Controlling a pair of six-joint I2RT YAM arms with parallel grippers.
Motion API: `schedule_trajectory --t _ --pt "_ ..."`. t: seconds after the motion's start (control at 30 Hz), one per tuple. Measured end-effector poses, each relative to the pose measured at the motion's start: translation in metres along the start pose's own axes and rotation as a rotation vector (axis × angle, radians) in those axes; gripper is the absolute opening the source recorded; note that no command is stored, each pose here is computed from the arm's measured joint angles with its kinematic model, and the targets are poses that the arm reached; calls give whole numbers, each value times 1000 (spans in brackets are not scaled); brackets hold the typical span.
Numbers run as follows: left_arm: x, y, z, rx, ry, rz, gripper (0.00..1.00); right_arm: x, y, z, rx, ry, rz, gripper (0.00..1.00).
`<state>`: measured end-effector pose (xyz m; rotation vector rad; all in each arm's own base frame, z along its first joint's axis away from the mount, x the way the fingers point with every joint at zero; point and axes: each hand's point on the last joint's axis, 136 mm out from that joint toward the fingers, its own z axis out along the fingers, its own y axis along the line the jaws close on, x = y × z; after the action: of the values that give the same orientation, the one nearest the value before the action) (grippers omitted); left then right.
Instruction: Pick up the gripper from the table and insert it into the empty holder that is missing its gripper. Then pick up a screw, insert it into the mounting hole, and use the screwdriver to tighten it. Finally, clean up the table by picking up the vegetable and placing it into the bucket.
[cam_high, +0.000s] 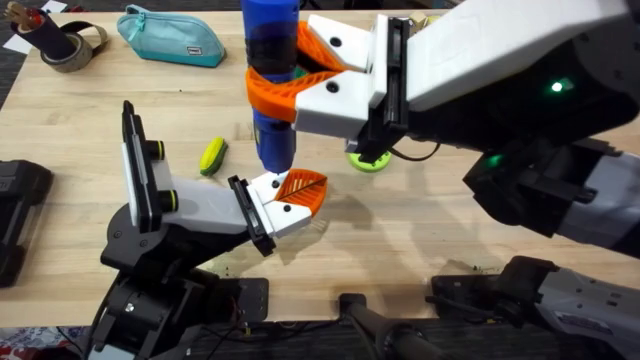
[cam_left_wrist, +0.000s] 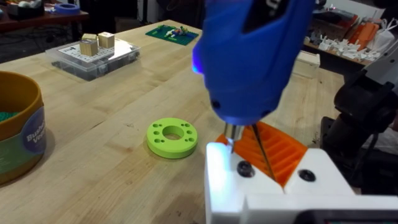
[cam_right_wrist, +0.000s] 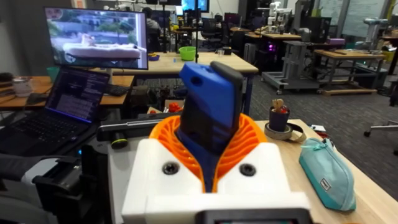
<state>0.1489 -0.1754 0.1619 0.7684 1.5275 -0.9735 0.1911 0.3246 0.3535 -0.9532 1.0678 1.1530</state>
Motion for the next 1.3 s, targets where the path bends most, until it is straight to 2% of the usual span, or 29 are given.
schedule_trajectory --t 0.13,0.37,0.5,0.63,0.83,1.07,1.3 --pt "1 0 0 3 4 -8 16 9 -1 0 3 25 19 44" --pt "1 -1 0 4 4 -8 16 3 2 1 -20 -1 30 44" --pt "1 -1 0 4 4 -8 16 4 6 5 -59 47 77 45" --pt "1 -1 0 4 4 -8 16 -14 6 17 -97 93 116 46" --pt "1 -1 0 4 4 -8 16 -62 17 24 -182 24 25 45" --pt "1 -1 0 4 4 -7 16 -60 35 20 -292 36 -23 44" --pt "1 -1 0 4 4 25 16 -58 45 16 -354 36 -66 44"
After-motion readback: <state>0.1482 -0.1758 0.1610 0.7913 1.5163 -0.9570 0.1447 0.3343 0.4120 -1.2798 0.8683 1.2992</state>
